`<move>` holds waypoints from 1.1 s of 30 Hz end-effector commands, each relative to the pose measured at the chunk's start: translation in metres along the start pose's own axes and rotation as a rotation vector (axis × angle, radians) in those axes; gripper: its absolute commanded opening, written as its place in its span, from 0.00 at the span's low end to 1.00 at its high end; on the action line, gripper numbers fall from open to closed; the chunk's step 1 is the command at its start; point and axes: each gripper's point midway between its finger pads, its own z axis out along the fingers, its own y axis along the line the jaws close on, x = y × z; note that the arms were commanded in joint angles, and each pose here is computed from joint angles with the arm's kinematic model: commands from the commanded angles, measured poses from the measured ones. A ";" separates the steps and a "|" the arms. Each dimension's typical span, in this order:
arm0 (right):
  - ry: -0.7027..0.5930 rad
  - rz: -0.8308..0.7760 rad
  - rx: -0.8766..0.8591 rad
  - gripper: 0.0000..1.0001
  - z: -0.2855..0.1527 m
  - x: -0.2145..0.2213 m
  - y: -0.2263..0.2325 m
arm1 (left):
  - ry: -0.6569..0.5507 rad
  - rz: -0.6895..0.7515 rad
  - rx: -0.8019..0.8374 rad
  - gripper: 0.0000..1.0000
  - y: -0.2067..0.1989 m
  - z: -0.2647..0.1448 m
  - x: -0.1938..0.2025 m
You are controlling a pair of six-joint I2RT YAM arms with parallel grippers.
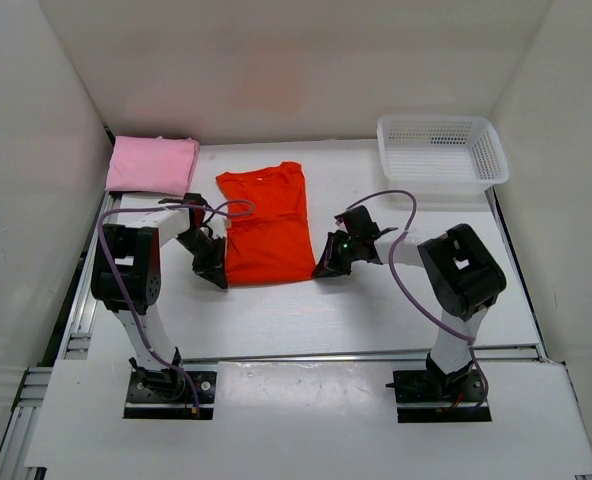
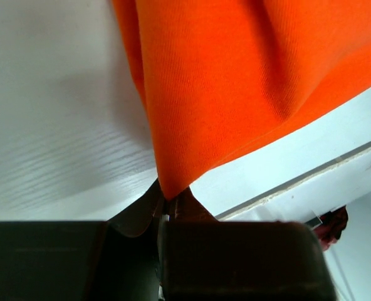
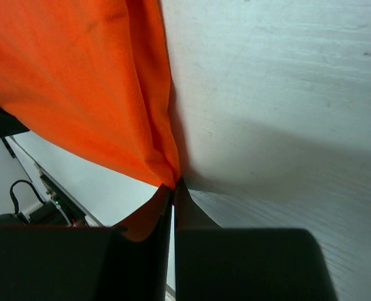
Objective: Fold and stack the t-shirts
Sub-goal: Grab one side of the 2/3 rectangular tshirt with both arms
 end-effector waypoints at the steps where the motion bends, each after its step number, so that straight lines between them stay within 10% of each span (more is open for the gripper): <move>1: 0.019 -0.031 0.032 0.00 -0.005 0.009 -0.008 | 0.017 -0.004 -0.010 0.10 -0.001 -0.013 0.015; 20: 0.071 -0.232 0.084 0.00 -0.080 0.099 0.026 | 0.162 -0.024 -0.249 0.10 0.010 -0.079 0.117; 33: -0.042 -0.242 0.063 0.00 -0.136 0.149 0.056 | -0.290 0.151 -0.529 0.10 0.018 -0.159 0.113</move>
